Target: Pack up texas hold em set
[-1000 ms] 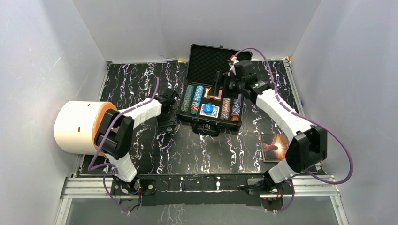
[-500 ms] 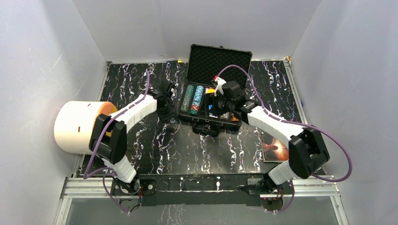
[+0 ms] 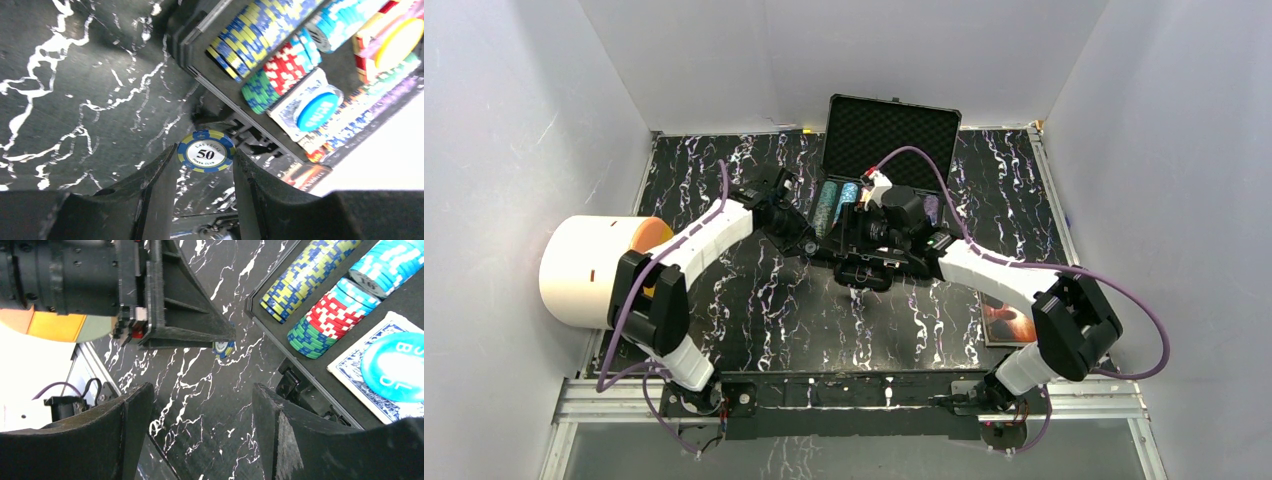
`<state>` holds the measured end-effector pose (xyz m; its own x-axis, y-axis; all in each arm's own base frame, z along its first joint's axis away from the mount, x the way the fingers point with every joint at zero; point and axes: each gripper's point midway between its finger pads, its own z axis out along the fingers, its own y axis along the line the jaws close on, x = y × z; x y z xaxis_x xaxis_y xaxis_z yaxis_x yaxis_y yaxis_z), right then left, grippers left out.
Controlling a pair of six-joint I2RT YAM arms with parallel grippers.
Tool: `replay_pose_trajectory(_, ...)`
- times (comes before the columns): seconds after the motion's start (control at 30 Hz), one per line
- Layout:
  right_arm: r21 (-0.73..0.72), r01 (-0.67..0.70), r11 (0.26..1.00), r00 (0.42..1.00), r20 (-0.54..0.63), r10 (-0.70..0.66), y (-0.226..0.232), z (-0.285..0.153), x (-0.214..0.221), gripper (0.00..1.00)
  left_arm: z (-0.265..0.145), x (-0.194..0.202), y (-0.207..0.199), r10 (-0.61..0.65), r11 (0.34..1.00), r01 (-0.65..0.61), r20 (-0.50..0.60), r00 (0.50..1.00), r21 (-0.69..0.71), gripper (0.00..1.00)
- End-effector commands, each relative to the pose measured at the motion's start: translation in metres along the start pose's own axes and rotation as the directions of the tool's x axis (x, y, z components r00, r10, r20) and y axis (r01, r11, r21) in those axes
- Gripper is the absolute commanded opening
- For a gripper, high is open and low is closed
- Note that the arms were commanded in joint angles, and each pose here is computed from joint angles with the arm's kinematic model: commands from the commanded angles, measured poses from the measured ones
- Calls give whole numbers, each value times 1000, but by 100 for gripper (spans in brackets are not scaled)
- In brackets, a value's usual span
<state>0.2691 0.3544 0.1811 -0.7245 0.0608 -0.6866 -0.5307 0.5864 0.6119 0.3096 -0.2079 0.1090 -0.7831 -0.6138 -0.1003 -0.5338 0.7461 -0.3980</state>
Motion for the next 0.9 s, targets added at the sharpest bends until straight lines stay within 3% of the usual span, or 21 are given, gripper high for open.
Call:
replay_pose_trajectory(0.0,24,-15,1000,995,100,12,-1,4,-19,78,-30,8,-22,-109,986,115,-52,993,121,39)
replay_pose_trajectory(0.2,22,-12,1000,993,118,10,-3,9,-21,69,-35,13,-29,-171,970,185,-99,980,159,39)
replay_pose_trajectory(0.57,30,-53,998,993,102,50,-9,27,-19,68,-42,15,-41,-208,950,232,-130,969,208,39)
replay_pose_trajectory(0.87,-22,-43,999,991,130,46,-2,40,-29,53,-42,19,-40,-221,945,250,-152,963,211,39)
